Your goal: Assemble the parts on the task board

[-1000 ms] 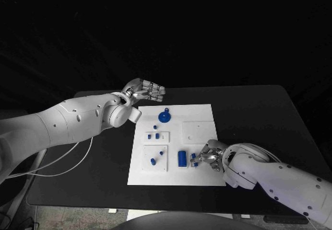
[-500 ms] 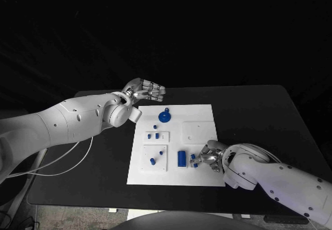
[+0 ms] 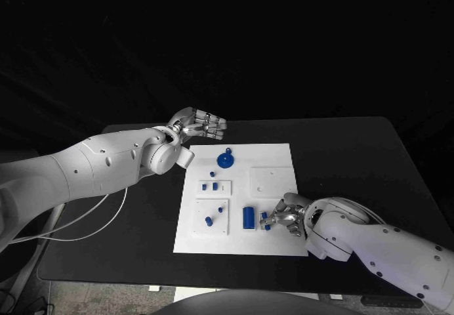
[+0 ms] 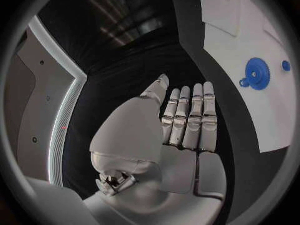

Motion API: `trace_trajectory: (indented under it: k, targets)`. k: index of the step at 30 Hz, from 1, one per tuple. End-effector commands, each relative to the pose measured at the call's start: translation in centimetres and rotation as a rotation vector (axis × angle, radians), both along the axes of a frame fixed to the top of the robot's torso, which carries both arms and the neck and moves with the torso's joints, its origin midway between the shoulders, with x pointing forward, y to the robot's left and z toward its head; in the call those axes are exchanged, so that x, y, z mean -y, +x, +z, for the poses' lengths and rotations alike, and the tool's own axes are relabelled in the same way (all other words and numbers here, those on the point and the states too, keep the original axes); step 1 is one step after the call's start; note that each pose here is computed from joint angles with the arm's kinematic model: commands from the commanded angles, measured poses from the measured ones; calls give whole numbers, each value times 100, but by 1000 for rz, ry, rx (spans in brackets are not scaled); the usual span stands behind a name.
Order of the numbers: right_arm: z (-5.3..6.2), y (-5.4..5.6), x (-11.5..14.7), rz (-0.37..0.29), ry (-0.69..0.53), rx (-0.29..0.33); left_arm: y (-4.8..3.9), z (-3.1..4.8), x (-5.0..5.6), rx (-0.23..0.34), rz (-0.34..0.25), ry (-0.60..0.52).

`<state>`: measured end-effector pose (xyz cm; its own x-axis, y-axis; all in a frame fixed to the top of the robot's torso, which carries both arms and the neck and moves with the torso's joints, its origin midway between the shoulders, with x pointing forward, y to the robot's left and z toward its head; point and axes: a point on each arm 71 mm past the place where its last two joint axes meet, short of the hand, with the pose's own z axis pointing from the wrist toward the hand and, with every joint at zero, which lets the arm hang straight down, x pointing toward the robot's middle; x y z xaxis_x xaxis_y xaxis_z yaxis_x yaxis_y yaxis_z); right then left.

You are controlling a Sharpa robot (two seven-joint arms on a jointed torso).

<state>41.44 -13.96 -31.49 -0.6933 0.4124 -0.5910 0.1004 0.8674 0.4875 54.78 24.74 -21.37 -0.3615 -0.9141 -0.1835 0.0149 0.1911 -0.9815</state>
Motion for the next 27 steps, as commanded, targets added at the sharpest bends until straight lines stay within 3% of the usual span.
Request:
trace_trajectory:
  k: [1, 27]
  targets:
    - [-8, -17, -33, 25, 11, -8, -4, 9, 25, 1, -19, -5]
    - [-22, -1, 5, 28, 31, -10, -4, 7, 26, -2, -19, -4]
